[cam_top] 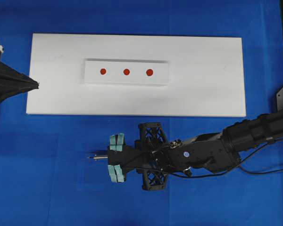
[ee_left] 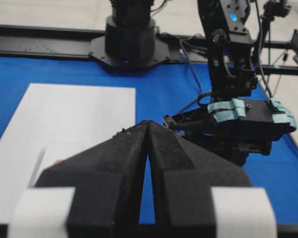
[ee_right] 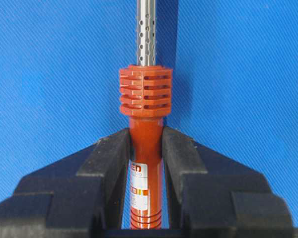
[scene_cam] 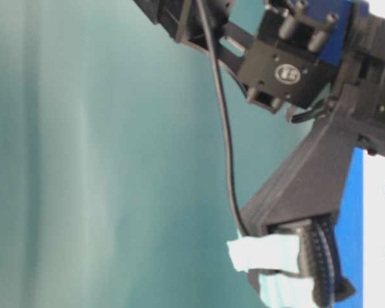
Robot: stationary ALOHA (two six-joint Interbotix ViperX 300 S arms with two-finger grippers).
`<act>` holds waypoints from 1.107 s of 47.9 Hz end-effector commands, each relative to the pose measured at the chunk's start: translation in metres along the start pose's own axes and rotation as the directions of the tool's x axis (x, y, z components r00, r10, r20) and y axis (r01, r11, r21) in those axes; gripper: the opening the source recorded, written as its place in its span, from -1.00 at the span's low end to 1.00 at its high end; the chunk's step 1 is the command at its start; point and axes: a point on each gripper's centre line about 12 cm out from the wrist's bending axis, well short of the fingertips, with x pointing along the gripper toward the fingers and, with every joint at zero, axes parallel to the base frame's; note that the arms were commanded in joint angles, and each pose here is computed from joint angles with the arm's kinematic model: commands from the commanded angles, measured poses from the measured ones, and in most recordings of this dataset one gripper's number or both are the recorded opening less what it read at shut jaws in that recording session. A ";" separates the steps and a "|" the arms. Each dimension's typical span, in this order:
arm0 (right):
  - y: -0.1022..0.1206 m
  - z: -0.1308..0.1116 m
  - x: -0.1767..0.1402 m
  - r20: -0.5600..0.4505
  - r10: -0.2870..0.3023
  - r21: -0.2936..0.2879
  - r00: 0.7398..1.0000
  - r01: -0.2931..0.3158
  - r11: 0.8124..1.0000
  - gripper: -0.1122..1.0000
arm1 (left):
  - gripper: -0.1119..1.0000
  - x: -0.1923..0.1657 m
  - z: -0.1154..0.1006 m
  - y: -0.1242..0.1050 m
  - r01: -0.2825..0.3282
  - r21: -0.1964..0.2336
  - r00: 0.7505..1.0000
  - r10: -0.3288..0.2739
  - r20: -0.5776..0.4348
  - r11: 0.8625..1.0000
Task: Touch the tip of the soldering iron to the mark.
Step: 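Lower the iron to its original spot below the board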
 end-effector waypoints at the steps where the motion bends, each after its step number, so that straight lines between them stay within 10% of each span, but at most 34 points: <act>1: 0.002 0.008 -0.006 0.040 0.021 0.005 0.999 -0.021 1.000 -0.68 | -0.80 0.002 0.004 -0.001 0.007 -0.002 1.000 -0.007 0.012 1.000; 31: 0.002 0.008 -0.006 0.038 0.024 0.017 0.999 -0.025 1.000 -0.64 | -0.80 0.001 0.003 -0.001 0.007 -0.002 1.000 -0.007 0.009 1.000; 46: 0.002 0.010 -0.010 0.045 0.023 0.013 0.999 -0.024 1.000 0.84 | -0.80 0.002 0.004 -0.001 0.007 -0.003 1.000 -0.007 0.012 1.000; 53: 0.002 0.013 -0.018 0.058 0.028 0.015 0.998 -0.029 0.999 0.79 | -0.80 0.002 0.004 -0.001 0.007 -0.005 1.000 -0.007 0.012 1.000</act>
